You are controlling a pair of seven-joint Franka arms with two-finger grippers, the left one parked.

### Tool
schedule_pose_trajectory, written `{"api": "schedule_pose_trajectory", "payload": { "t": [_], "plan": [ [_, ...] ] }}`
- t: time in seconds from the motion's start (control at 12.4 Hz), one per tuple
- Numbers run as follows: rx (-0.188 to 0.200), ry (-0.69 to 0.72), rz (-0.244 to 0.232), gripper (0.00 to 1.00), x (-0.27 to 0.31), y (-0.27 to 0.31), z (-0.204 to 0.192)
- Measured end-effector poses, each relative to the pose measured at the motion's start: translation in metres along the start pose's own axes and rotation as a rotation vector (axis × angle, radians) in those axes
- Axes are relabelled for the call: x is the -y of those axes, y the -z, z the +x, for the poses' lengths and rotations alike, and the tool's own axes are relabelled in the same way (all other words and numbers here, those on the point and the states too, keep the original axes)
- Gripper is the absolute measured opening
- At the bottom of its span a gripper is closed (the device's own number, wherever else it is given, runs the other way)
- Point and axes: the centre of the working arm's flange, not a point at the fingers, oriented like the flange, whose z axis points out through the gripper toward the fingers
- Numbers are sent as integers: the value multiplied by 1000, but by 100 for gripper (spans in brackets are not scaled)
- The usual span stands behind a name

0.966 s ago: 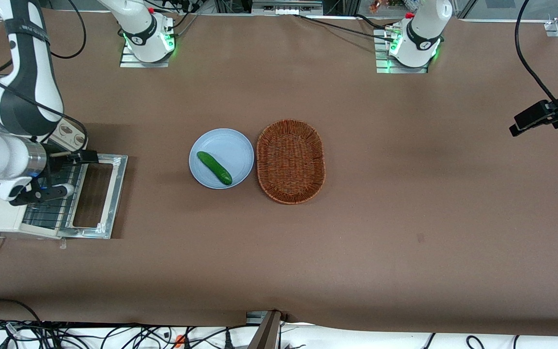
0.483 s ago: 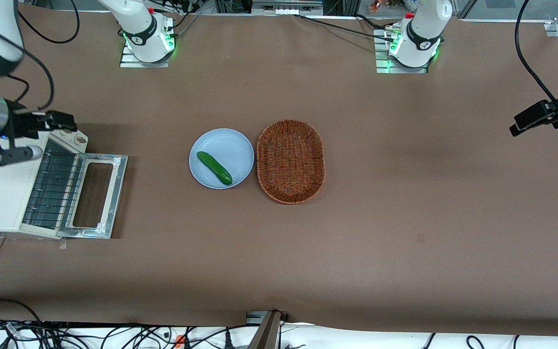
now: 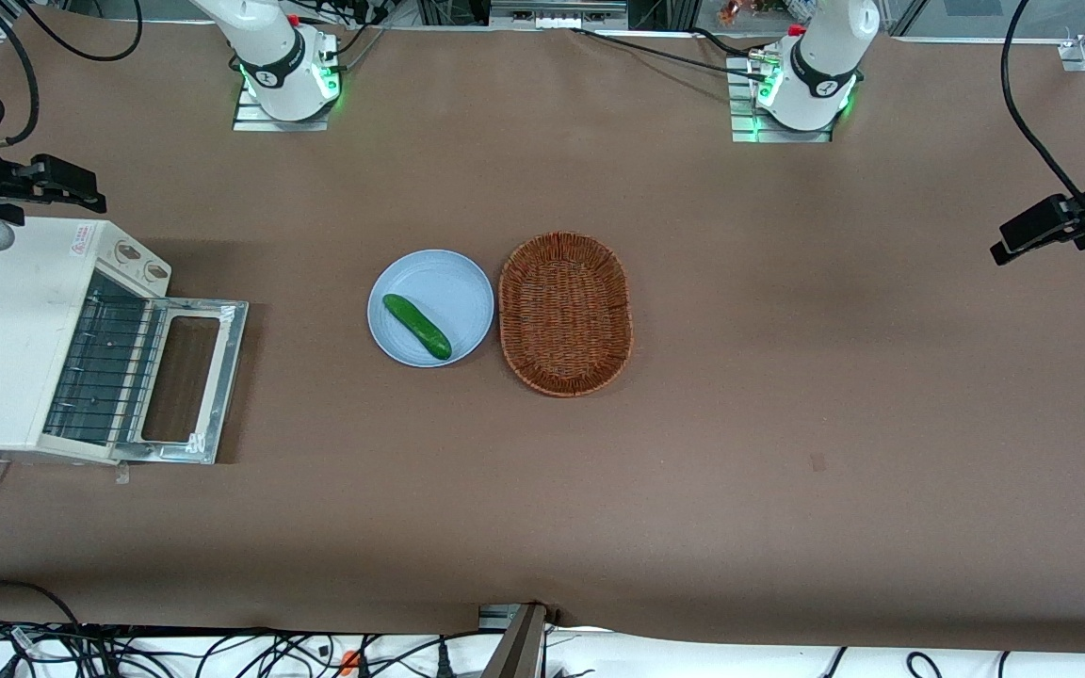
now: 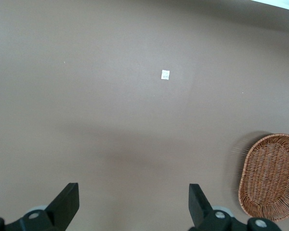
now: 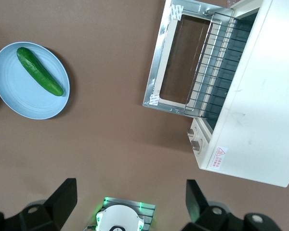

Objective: Open oven door with right arm only

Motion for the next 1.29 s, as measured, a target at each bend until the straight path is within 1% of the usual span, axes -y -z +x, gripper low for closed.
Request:
{"api": "schedule_pose_trajectory", "payload": {
  "t": [0.32, 0.64, 0.97, 1.29],
  "plan": [
    [-20, -2, -11, 100, 0, 12, -10],
    [-17, -16, -20, 100, -7, 11, -12],
    [-23, -63, -16, 100, -32, 11, -17],
    [-27, -146, -18, 100, -24, 11, -14]
  ]
}}
